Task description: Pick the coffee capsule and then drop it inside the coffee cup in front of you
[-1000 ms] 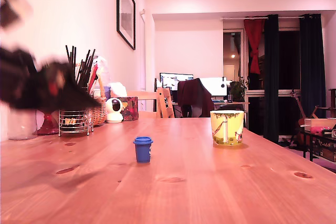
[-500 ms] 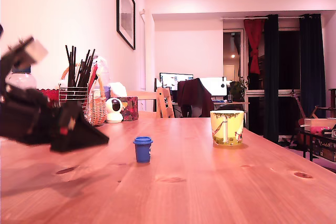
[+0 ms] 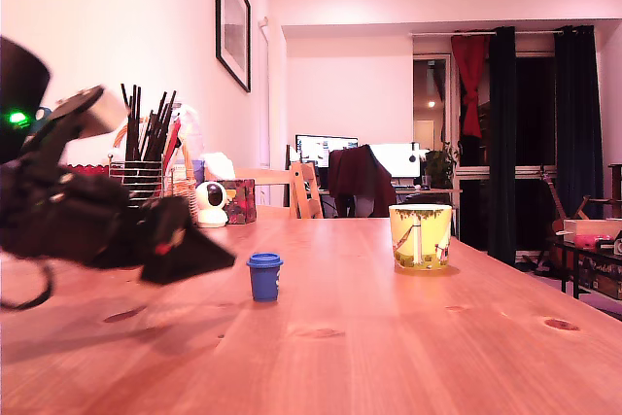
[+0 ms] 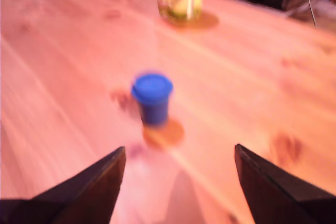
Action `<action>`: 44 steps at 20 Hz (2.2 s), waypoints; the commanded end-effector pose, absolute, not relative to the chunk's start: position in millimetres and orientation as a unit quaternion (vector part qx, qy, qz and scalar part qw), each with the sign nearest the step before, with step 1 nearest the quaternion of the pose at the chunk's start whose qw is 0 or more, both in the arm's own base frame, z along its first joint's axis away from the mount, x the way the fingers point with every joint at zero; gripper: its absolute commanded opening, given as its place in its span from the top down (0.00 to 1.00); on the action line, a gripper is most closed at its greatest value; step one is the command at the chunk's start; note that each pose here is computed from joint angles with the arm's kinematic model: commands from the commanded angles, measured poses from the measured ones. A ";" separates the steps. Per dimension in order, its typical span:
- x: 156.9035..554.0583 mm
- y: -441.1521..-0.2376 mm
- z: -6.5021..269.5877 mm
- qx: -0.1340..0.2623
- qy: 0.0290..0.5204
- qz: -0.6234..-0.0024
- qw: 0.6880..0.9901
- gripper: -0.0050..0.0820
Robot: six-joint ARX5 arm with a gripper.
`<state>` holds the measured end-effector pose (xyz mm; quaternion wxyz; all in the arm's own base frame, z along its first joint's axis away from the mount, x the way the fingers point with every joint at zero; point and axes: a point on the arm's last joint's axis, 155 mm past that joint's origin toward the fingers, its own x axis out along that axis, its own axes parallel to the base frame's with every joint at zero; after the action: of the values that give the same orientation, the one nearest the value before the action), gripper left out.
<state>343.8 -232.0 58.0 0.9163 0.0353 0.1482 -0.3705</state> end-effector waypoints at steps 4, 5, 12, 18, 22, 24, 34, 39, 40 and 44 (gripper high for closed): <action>357.9 -244.7 45.7 0.039 0.167 -0.377 0.910 0.25; 362.1 -247.6 43.1 0.038 0.171 -0.377 0.909 0.25; 390.2 -263.3 37.7 0.040 0.184 -0.376 0.907 0.25; 407.5 -271.8 20.2 0.043 0.217 -0.373 0.901 0.25; 414.8 -275.6 15.3 0.045 0.220 -0.373 0.900 0.25; 415.8 -276.4 8.0 0.046 0.231 -0.373 0.898 0.25; 415.2 -277.1 -0.9 0.048 0.248 -0.372 0.893 0.46; 413.0 -277.6 -1.3 0.047 0.252 -0.376 0.890 0.72; 412.8 -277.5 0.1 0.047 0.252 -0.377 0.890 0.74; 415.1 -275.9 18.0 0.045 0.243 -0.375 0.893 0.74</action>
<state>415.7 -277.0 11.5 0.8924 0.0440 0.2478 -0.3744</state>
